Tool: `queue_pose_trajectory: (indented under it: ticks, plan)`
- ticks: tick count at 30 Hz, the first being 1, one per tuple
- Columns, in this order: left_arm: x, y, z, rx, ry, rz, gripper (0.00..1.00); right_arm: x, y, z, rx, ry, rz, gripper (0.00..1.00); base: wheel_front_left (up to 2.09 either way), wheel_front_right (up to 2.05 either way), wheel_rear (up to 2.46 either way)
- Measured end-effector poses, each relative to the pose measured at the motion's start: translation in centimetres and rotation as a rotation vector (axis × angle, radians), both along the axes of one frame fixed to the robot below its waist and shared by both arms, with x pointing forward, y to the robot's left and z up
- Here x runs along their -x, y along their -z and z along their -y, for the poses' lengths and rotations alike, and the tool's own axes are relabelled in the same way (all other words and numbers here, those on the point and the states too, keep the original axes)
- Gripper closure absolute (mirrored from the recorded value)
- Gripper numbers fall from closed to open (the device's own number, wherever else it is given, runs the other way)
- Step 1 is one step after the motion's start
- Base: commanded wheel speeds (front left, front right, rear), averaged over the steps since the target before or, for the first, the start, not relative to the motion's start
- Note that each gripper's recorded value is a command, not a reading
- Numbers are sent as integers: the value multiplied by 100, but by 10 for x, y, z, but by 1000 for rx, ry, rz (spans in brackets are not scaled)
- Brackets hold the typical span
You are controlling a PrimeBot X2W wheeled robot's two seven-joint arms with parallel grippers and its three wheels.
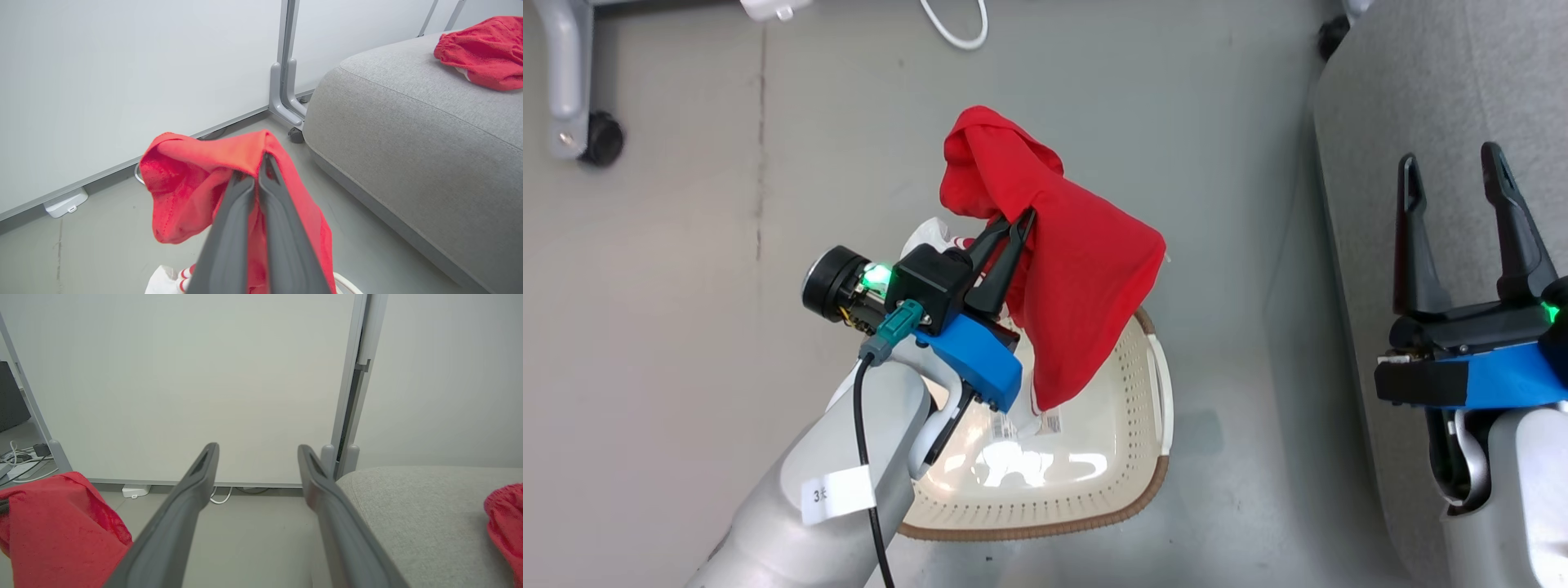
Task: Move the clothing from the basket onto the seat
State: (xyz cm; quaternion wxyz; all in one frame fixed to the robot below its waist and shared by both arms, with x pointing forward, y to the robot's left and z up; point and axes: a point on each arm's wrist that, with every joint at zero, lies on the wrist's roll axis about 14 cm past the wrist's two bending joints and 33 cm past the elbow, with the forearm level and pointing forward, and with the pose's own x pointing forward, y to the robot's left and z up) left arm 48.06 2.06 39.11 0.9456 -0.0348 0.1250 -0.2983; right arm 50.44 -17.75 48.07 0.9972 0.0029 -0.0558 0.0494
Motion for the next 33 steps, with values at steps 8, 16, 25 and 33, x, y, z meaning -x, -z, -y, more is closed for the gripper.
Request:
queue_pose_trajectory:
  ticks: [8,16,25,33]
  plan:
    - [-5,-68,0,16,-11,176,100,19,-28,-4,-21,-4,44,0,0,0,0]
    - [-3,-133,3,34,-8,334,100,40,-49,-5,-38,1,75,0,0,0,0]
    - [3,-185,7,32,10,462,100,59,-59,-1,-47,16,88,0,0,0,0]
    - [13,-213,8,24,22,529,100,72,-67,0,-54,22,104,0,0,0,0]
